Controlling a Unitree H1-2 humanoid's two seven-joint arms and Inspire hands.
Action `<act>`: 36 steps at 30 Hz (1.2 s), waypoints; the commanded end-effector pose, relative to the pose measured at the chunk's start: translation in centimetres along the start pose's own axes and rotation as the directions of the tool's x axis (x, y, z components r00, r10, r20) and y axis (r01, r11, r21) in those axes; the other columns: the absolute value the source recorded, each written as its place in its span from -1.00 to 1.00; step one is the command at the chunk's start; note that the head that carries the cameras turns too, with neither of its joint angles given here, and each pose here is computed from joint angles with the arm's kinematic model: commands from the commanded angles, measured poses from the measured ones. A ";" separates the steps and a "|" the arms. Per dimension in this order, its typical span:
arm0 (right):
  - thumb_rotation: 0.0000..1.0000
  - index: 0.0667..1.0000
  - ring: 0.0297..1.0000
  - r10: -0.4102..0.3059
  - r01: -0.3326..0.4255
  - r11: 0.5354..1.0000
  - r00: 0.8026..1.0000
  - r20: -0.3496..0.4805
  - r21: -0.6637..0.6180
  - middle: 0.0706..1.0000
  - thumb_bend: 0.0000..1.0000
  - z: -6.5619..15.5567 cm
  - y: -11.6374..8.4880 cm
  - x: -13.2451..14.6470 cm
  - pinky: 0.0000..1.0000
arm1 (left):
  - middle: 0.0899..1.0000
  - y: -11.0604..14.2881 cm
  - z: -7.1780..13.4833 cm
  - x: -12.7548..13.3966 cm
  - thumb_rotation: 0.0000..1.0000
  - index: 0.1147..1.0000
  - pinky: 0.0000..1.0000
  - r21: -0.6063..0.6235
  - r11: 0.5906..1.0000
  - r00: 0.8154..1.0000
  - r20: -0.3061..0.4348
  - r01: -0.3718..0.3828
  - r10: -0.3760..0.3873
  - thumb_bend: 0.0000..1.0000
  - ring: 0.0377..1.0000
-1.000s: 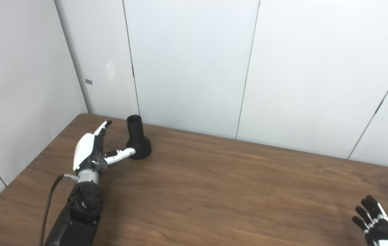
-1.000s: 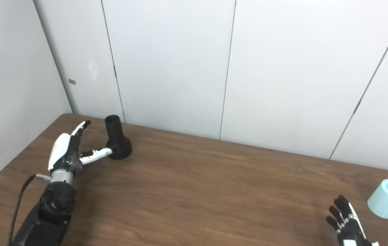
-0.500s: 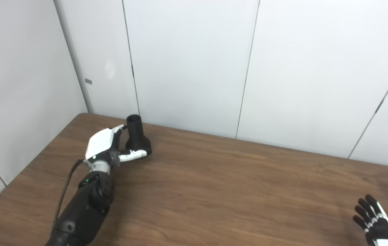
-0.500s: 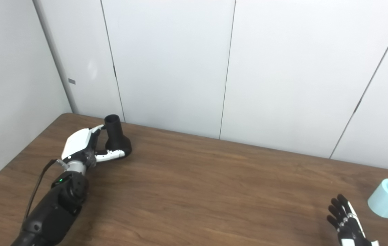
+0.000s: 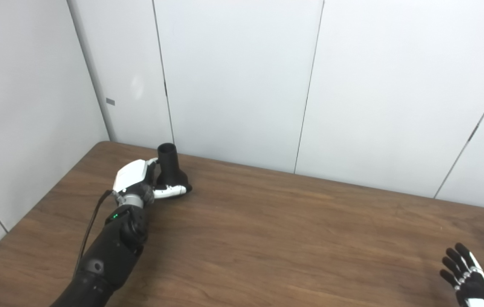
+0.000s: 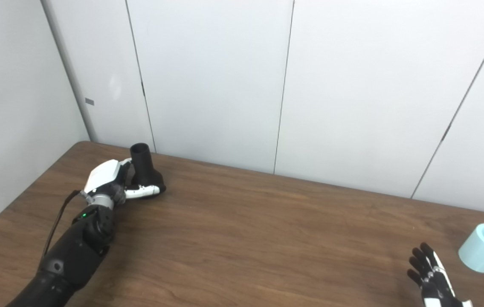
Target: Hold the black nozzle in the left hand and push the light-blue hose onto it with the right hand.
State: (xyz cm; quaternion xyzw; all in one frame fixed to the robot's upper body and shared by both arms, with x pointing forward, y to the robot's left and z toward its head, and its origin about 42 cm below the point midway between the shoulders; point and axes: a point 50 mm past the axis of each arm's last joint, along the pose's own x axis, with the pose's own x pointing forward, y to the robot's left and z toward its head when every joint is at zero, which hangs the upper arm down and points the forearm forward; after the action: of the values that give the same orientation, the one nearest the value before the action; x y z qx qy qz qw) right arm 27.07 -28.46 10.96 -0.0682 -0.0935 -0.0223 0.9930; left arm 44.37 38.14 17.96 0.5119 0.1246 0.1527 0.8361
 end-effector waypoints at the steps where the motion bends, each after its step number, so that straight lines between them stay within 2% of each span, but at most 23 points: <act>1: 0.88 0.86 0.83 -0.010 0.012 1.000 0.991 -0.136 0.014 0.82 0.34 -3.5 0.8 -3.2 0.78 | 0.84 2.9 2.5 1.6 0.26 0.76 1.00 -0.017 0.996 0.994 0.067 -0.085 0.086 1.00 0.95; 8: 0.88 0.89 0.85 -0.013 0.016 1.000 0.991 -0.132 0.017 0.85 0.26 -3.3 0.9 -3.3 0.83 | 0.84 2.8 3.7 2.1 0.29 0.74 1.00 0.004 0.997 0.994 0.074 -0.079 0.078 1.00 0.94; 11: 0.87 0.88 0.84 -0.017 0.019 1.000 0.991 -0.130 0.011 0.83 0.30 -3.3 0.9 -3.2 0.81 | 0.82 2.6 4.0 2.1 0.25 0.72 1.00 0.001 0.997 0.994 0.075 -0.075 0.075 1.00 0.92; 18: 0.88 0.87 0.84 -0.018 0.017 1.000 0.992 -0.127 -0.004 0.82 0.25 -3.1 0.8 -3.4 0.80 | 0.79 1.8 3.8 2.4 0.16 0.64 1.00 0.004 0.998 0.995 0.075 -0.059 0.059 0.98 0.90; 31: 0.93 0.88 0.84 -0.021 0.018 0.999 0.993 -0.117 -0.034 0.82 0.21 -2.7 0.8 -3.4 0.79 | 0.74 0.9 3.1 2.8 0.16 0.59 1.00 0.058 0.998 0.998 0.047 -0.037 0.035 0.96 0.85; 34: 0.93 0.89 0.84 -0.023 0.019 0.999 0.993 -0.115 -0.034 0.83 0.18 -2.6 0.8 -3.5 0.81 | 0.65 0.6 3.1 2.9 0.12 0.56 0.92 0.074 0.997 0.999 0.041 -0.034 0.031 0.94 0.76; 35: 0.93 0.88 0.83 -0.022 0.018 0.999 0.993 -0.112 -0.036 0.82 0.18 -2.6 0.8 -3.5 0.80 | 0.61 0.5 3.1 3.0 0.11 0.54 0.85 0.067 0.997 0.999 0.038 -0.031 0.028 0.93 0.72; 36: 0.93 0.88 0.83 -0.022 0.018 0.999 0.994 -0.110 -0.038 0.82 0.18 -2.6 0.8 -3.6 0.79 | 0.53 0.4 3.0 3.1 0.01 0.49 0.73 0.051 0.998 0.999 0.034 -0.027 0.025 0.90 0.64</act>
State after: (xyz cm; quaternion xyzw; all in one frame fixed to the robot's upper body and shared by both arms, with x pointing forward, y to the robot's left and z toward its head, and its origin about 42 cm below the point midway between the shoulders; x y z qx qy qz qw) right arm 26.67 -28.29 11.27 -0.0951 -0.0978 -0.0292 0.9902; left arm 47.26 36.73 17.58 0.5378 0.1264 0.1421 0.8213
